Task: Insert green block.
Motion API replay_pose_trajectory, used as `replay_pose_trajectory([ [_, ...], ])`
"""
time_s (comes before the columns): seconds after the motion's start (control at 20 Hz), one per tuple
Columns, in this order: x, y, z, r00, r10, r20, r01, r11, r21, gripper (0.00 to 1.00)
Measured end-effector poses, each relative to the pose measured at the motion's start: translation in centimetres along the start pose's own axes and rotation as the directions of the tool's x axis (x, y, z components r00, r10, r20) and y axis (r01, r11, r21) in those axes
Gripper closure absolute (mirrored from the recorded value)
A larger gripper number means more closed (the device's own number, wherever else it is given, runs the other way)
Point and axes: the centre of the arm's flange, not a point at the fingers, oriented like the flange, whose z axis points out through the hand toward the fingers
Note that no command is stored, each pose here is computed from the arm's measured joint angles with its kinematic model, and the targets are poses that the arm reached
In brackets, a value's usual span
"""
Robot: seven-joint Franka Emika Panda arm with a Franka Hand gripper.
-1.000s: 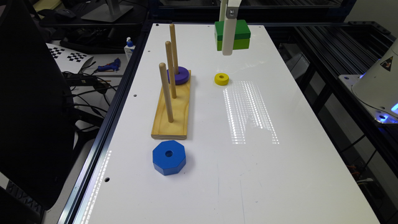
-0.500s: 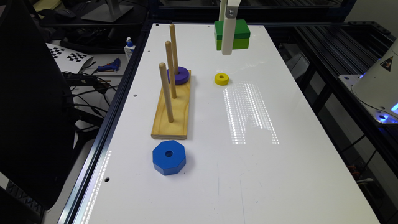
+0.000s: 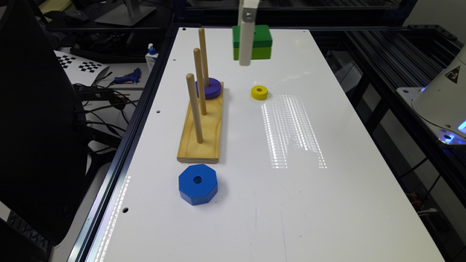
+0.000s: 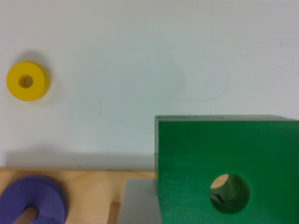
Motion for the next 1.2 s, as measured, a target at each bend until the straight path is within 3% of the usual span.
replay_pose_trajectory([
  [0.15, 0.8, -1.1, 0.0, 0.999996, -0.0019, -0.0022, 0.002, 0.999956, 0.0092, 1.0],
  [0.3, 1.36, -1.8, 0.3, 0.999995, -0.0031, -0.0005, 0.0031, 0.999919, 0.0124, 1.0],
  [0.5, 1.71, -3.0, 0.3, 0.999946, -0.0103, -0.0012, 0.0104, 0.999681, 0.023, 1.0],
  [0.9, 3.29, -4.7, 0.5, 0.999928, -0.0107, -0.0055, 0.0109, 0.999262, 0.0368, 1.0],
  [1.0, 3.62, -5.0, 0.7, 0.999934, -0.0106, -0.0044, 0.0107, 0.999244, 0.0374, 1.0],
  [1.2, 3.84, -5.3, 0.6, 0.999943, -0.0104, -0.0021, 0.0105, 0.999301, 0.0359, 1.0],
])
